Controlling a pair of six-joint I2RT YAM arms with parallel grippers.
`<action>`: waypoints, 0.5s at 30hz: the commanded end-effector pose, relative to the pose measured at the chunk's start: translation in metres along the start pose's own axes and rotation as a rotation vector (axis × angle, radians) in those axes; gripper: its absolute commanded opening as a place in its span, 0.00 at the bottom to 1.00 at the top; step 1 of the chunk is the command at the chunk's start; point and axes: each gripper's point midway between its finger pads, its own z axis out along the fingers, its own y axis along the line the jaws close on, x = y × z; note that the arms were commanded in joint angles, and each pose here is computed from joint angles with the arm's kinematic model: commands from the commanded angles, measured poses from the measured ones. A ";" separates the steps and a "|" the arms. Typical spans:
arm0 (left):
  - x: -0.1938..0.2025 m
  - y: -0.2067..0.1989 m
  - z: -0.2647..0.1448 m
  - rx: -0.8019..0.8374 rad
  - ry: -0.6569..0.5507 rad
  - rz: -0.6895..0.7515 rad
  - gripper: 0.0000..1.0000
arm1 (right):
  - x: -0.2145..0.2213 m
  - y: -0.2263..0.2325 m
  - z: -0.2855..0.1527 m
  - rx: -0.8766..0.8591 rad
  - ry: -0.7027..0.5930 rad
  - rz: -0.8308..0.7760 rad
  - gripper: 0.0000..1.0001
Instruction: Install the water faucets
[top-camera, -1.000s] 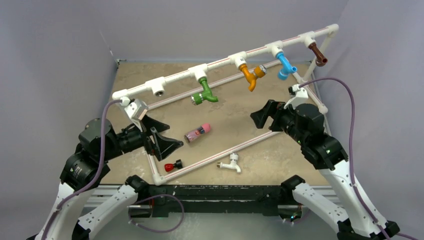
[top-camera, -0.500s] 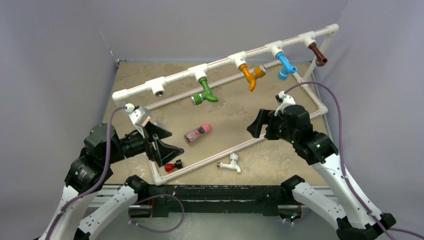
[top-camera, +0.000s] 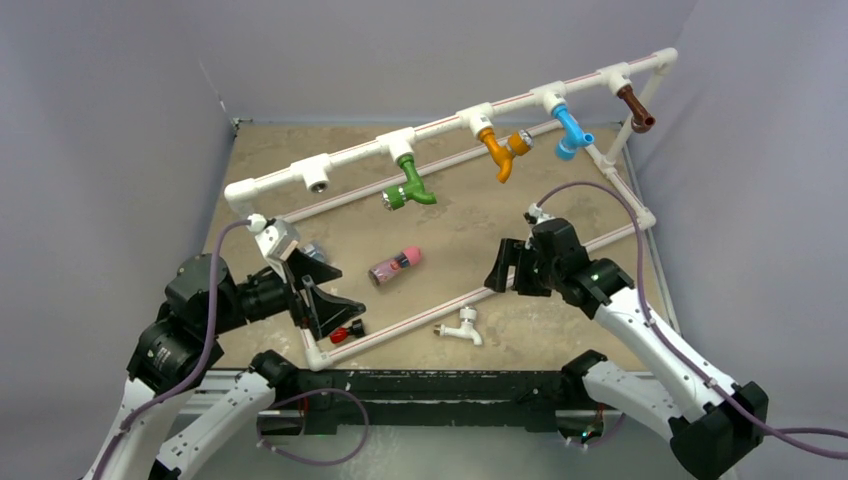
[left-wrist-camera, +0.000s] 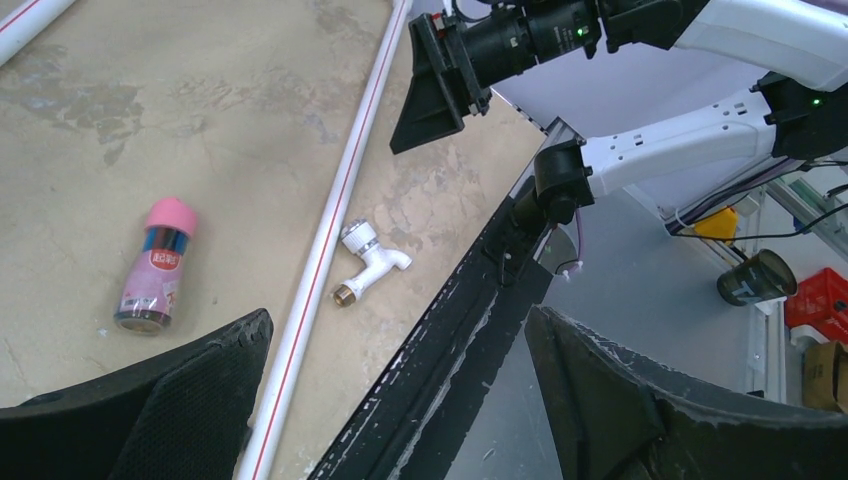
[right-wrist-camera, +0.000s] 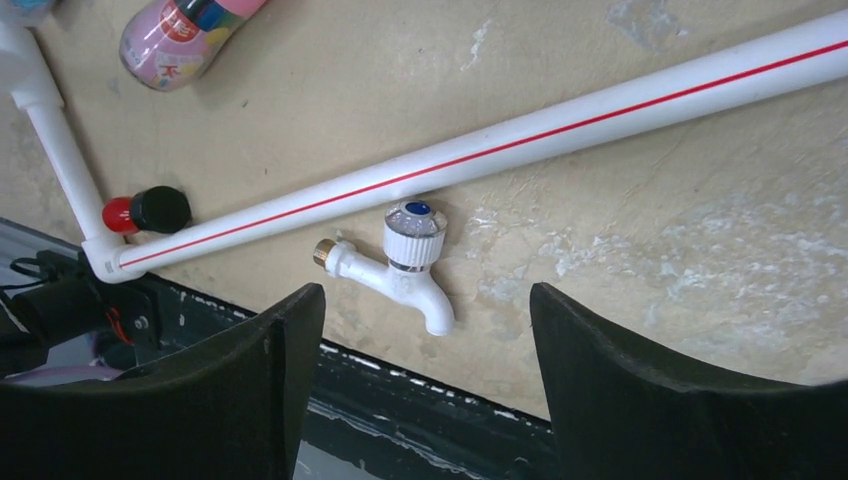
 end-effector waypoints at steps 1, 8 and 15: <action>0.000 -0.002 -0.003 0.003 -0.013 -0.004 0.98 | 0.013 0.011 0.012 -0.042 0.024 0.070 0.75; 0.002 -0.002 -0.005 0.001 -0.007 0.003 0.98 | 0.041 0.035 0.031 -0.057 0.066 0.098 0.74; 0.003 -0.003 -0.008 -0.004 -0.001 0.005 0.98 | 0.056 0.029 0.050 0.013 0.067 0.128 0.75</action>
